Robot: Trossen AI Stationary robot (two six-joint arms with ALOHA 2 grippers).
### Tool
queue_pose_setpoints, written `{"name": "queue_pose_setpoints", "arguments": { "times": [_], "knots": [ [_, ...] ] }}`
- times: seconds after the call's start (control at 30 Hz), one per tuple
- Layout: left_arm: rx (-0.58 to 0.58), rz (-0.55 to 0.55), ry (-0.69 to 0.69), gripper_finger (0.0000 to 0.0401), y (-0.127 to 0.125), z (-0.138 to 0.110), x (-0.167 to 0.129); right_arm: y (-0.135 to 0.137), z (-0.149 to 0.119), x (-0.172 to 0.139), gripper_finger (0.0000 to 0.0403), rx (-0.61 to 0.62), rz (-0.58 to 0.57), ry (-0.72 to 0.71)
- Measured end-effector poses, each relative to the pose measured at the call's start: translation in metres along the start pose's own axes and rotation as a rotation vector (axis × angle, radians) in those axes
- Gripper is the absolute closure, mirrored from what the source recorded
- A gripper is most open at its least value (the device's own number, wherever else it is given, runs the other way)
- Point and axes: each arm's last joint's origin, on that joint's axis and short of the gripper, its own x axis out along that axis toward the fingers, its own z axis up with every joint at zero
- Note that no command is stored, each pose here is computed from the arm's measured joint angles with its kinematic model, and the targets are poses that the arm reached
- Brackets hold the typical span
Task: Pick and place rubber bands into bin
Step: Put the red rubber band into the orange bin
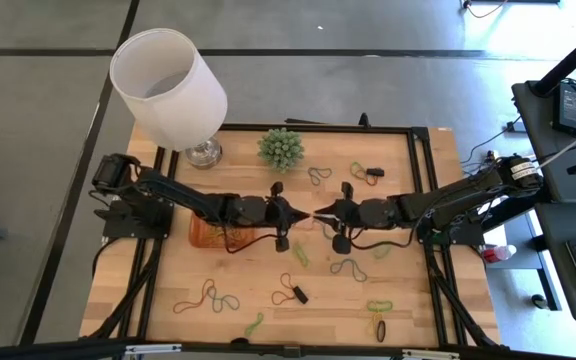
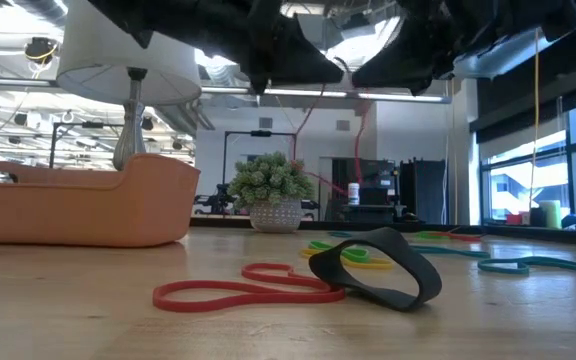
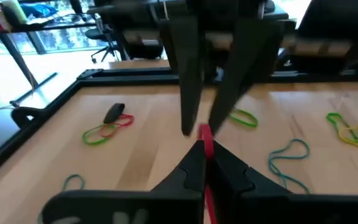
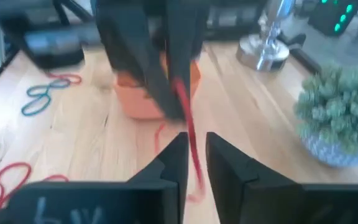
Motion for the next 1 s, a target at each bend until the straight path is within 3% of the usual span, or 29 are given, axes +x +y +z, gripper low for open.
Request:
{"name": "queue_pose_setpoints", "arguments": {
  "times": [0.23, 0.4, 0.63, 0.83, 1.0],
  "knots": [
    [0.03, 0.01, 0.086, 0.0397, 0.011, 0.023, -0.039, -0.002, -0.012, -0.001, 0.0312, 0.02, -0.018, 0.116],
    [0.007, 0.036, 0.162, 0.0397, 0.017, 0.037, -0.083, -0.003, -0.02, -0.002, 0.0313, 0.035, -0.035, 0.196],
    [-0.024, 0.079, 0.279, 0.0398, 0.027, 0.041, -0.147, -0.003, -0.021, -0.002, 0.0314, 0.031, -0.037, 0.205],
    [-0.117, 0.104, 0.516, 0.0398, 0.034, 0.021, -0.173, -0.005, -0.021, -0.002, 0.0314, 0.03, -0.041, 0.205],
    [-0.157, 0.162, 0.734, 0.0398, 0.034, -0.01, -0.171, -0.005, -0.021, -0.002, 0.0313, 0.028, -0.041, 0.205]
  ]
}}
